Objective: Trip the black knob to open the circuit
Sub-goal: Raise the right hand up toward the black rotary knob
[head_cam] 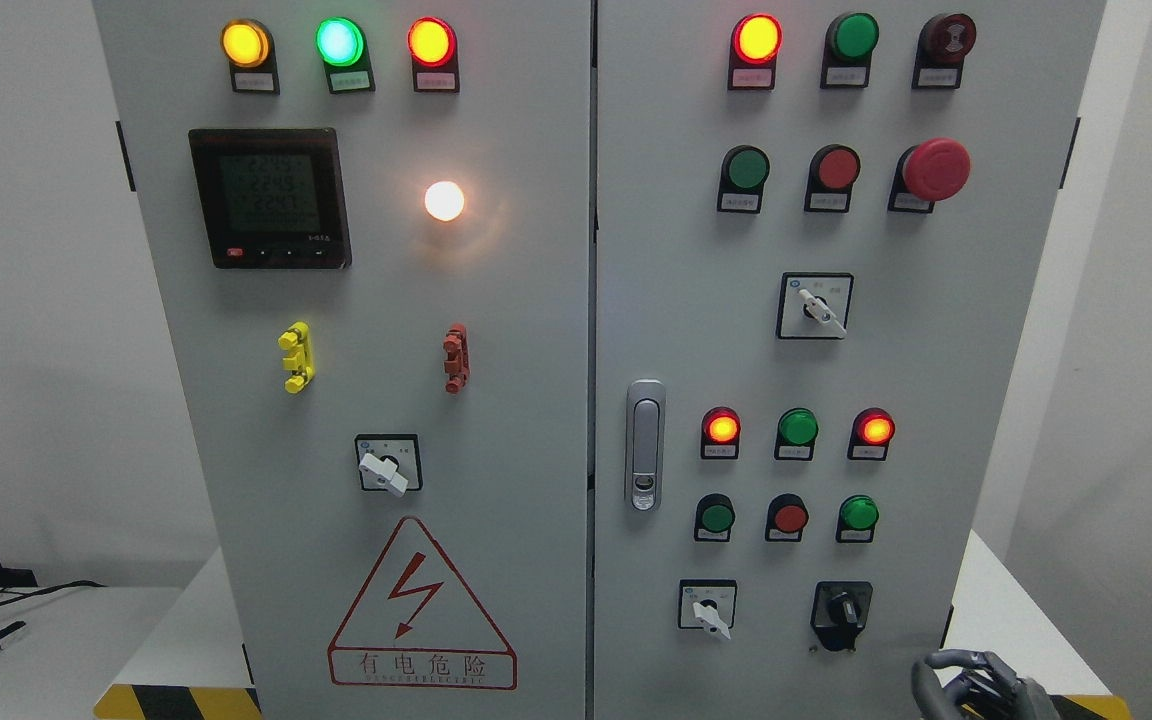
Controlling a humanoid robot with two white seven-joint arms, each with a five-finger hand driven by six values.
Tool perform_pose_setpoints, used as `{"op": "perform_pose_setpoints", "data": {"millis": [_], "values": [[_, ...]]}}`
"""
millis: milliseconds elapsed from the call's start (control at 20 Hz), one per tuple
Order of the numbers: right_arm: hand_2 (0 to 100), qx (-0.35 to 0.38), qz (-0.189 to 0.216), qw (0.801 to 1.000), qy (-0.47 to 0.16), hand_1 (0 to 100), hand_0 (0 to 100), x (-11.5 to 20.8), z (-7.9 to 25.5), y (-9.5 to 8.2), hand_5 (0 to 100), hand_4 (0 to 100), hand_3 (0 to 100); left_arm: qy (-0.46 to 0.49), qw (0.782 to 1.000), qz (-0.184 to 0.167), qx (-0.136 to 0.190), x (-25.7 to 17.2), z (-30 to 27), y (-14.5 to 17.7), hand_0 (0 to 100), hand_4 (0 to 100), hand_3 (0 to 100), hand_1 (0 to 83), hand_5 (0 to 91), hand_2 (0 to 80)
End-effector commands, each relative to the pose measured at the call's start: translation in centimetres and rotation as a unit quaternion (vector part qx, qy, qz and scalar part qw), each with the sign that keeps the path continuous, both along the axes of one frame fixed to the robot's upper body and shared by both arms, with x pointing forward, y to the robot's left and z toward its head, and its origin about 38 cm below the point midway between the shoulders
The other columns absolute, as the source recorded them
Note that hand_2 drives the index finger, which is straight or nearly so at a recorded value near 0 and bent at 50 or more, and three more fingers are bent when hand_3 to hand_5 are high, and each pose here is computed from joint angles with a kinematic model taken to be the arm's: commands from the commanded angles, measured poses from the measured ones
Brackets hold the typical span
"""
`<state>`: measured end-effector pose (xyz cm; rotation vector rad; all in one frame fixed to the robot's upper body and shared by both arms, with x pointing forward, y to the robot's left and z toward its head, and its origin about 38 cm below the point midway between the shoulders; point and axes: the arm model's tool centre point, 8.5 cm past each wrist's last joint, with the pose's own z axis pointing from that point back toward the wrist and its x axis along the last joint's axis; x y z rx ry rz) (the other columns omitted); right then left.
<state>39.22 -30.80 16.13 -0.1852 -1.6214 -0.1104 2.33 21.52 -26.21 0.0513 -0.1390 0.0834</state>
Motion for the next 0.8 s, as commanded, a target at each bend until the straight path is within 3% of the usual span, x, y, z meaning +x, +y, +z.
{"op": "perform_pose_setpoints", "data": {"millis": [0, 750], "values": [[51, 0.0, 0.013, 1.0, 0.008, 81, 45, 1.2, -0.3, 1.1, 80, 77, 85, -0.001, 1.0, -0.015, -0.001, 0.0, 0.0, -0.1, 12, 0, 0, 38.9, 0.0, 0.0], [51, -0.001, 0.024, 1.0, 0.018, 80, 45, 2.2, -0.8, 2.3, 80, 77, 85, -0.001, 1.0, -0.015, -0.001, 0.0, 0.0, -0.1, 12, 0, 0, 38.9, 0.0, 0.0]]}}
